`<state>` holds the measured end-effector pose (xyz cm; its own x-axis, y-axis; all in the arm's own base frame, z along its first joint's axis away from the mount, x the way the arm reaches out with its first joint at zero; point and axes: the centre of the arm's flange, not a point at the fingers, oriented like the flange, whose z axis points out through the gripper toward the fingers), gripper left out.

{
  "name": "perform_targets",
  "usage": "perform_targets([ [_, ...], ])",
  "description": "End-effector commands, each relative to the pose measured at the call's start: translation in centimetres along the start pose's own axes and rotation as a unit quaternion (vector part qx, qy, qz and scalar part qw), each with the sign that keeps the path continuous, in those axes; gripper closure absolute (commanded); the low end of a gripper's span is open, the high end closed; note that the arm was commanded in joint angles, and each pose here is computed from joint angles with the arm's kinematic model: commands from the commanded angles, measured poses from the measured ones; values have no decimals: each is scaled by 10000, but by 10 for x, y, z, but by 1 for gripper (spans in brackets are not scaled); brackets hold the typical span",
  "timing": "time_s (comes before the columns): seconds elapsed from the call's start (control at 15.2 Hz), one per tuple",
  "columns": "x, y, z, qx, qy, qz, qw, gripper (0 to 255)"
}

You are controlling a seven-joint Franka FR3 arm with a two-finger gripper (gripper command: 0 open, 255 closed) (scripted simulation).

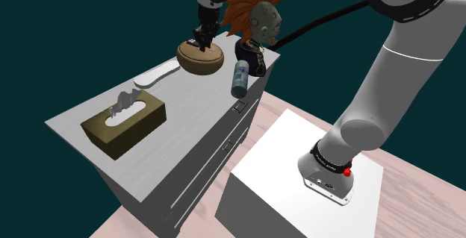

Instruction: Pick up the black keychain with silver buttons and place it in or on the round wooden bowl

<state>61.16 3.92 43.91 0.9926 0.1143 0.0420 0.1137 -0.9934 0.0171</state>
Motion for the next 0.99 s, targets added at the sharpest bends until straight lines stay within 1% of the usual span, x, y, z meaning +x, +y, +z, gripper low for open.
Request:
perform_targets([
  [0.0,1,-1,4,0,3,0,10000,255],
  [0.46,1,-1,4,0,3,0,10000,255],
  [0.53,1,-1,4,0,3,0,10000,0],
  [0.86,1,-1,4,0,3,0,10000,0],
  [0.92,1,-1,-9,0,3,0,10000,0],
])
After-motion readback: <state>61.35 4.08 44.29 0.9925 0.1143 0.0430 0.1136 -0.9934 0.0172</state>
